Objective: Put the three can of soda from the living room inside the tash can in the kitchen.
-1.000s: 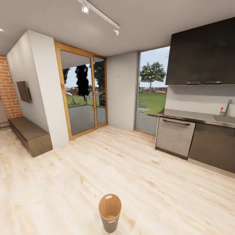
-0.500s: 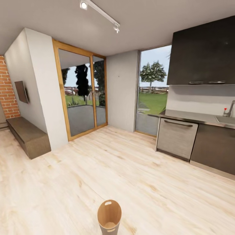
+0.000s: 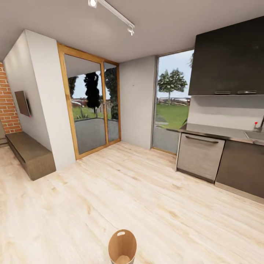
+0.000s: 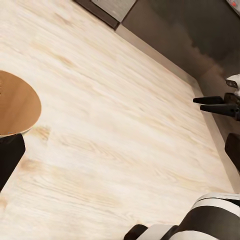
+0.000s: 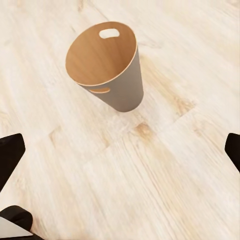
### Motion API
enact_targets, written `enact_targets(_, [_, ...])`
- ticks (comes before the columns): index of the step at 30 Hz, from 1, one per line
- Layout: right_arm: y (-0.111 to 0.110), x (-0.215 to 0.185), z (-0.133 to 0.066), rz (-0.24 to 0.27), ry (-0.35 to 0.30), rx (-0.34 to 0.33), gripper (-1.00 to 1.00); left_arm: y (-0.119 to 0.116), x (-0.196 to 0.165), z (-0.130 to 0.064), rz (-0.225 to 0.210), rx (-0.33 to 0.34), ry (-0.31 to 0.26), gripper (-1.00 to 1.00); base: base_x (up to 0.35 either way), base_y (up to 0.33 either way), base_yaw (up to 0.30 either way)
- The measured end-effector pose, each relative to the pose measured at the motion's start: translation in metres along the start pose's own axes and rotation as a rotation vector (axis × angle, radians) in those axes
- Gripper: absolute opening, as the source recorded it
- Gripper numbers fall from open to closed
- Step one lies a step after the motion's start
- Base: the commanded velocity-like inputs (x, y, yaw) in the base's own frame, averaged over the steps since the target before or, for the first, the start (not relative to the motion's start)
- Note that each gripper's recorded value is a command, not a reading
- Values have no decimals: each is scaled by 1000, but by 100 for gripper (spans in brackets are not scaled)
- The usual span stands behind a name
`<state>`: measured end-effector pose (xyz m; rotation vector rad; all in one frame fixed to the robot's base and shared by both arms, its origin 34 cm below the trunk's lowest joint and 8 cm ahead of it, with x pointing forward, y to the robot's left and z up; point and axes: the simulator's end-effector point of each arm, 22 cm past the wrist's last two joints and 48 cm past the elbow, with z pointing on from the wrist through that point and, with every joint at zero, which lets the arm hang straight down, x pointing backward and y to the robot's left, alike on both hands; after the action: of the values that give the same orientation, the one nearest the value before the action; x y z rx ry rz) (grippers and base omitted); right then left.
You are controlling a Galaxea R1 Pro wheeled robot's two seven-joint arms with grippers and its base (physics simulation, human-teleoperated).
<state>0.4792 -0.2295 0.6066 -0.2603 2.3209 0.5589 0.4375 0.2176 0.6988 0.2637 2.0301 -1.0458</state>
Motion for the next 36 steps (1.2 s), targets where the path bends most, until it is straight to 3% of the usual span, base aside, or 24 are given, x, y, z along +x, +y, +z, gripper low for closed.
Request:
enact_targets(16, [0, 0, 0, 0, 0, 0, 100, 0, 0, 0, 0, 1, 0, 100, 132, 0, 0])
enact_targets(36, [0, 0, 0, 0, 0, 0, 100, 0, 0, 0, 0, 0, 0, 100, 17, 0, 0])
